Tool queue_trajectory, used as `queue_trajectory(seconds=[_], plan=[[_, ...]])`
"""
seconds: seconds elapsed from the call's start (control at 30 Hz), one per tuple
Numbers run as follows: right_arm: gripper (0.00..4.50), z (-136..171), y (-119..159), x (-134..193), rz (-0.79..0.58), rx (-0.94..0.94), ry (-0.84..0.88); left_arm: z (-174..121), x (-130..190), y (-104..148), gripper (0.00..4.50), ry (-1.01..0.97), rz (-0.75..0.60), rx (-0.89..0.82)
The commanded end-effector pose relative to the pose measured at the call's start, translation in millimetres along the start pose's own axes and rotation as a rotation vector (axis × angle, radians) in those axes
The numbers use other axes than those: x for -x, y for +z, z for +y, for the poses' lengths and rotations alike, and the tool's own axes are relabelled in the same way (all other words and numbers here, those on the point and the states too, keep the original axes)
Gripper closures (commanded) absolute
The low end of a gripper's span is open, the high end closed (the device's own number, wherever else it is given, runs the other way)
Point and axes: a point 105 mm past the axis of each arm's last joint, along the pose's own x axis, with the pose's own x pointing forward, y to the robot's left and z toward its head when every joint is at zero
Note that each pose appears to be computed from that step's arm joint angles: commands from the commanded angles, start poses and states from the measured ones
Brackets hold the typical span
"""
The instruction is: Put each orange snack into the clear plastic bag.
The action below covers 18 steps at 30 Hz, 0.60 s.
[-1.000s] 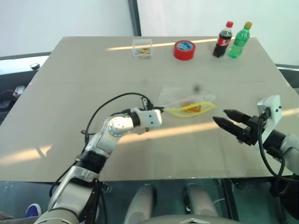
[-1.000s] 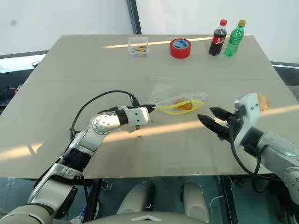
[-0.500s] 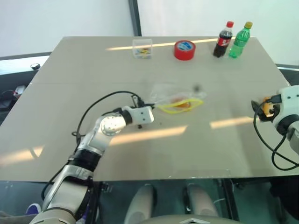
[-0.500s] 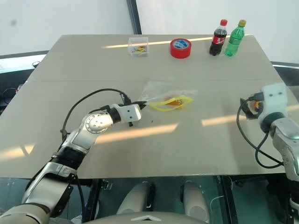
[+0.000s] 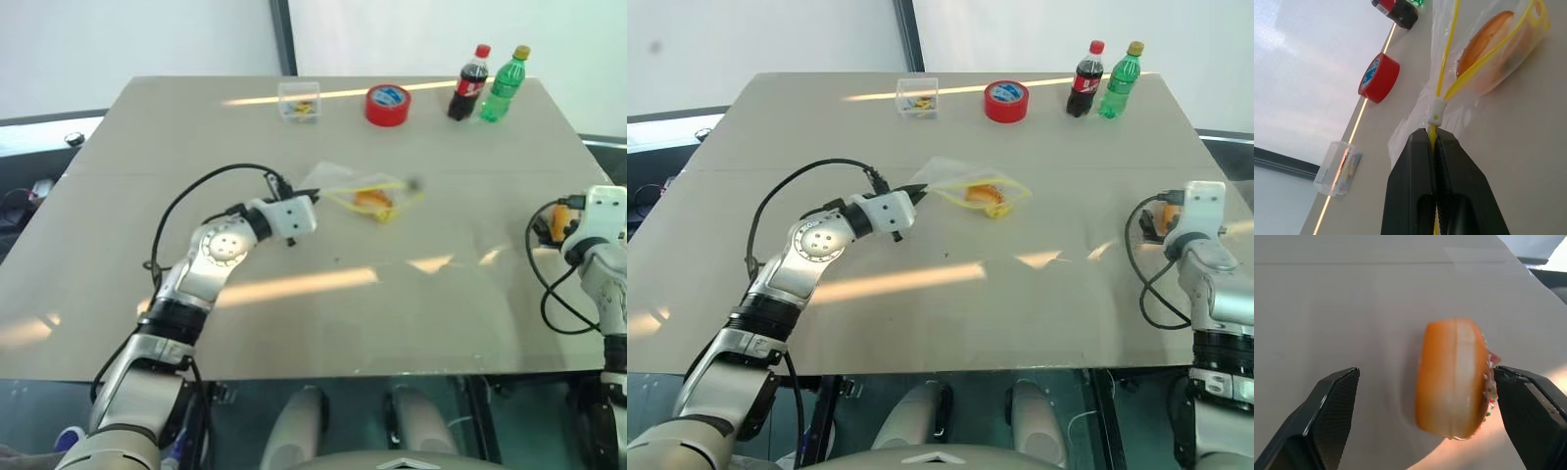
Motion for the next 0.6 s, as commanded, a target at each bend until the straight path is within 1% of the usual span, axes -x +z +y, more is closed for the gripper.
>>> queue_trajectory(seconds=[0.03, 0.13, 0.2, 0.27, 0.3, 0.33, 0.43, 0.47, 0.5, 0.53, 0.6], plan=[[0.02, -16.0, 14.9, -0.6, -0.063, -0.008, -0.066, 17.3, 1.8, 9.4, 4.50, 0.047, -0.019, -0.014], [0.02, -16.5, 14.8, -2.9, -0.068, -0.040, -0.066, 13.9, 2.3, 8.2, 4.50, 0.032, -0.008, -0.008], [0.58, -17.2, 14.0, -4.8, -0.071, -0.041, -0.067, 12.5, 2.6, 8.6, 4.50, 0.029, -0.007, -0.005], [1.32, -16.8, 15.5, -6.3, -0.083, -0.039, -0.062, 12.0, 2.7, 9.0, 4.50, 0.030, -0.006, -0.001], [1.98, -16.0, 16.1, -6.9, -0.087, -0.036, -0.055, 11.8, 2.7, 9.1, 4.50, 0.030, -0.005, 0.000], [2.49, -14.6, 16.0, -7.8, -0.088, -0.025, -0.047, 11.6, 2.6, 9.1, 4.50, 0.030, -0.004, 0.002], [3.94, -7.2, 12.9, -8.4, -0.084, 0.035, -0.007, 11.1, 1.9, 8.5, 4.50, 0.031, 0.004, 0.003], [4.25, -3.9, 12.4, -7.8, -0.087, 0.052, 0.011, 11.3, 1.4, 8.0, 4.50, 0.034, 0.008, 0.008], [4.47, -0.5, 12.9, -6.6, -0.095, 0.066, 0.031, 11.4, 1.2, 7.6, 4.50, 0.036, 0.011, 0.013], [4.47, 8.8, 17.2, -2.2, -0.118, 0.098, 0.084, 10.8, 0.8, 7.3, 4.50, 0.035, 0.014, 0.013], [4.47, 46.1, 32.7, 19.8, -0.188, 0.113, 0.296, 10.2, 0.3, 6.6, 4.50, 0.036, 0.021, 0.024]])
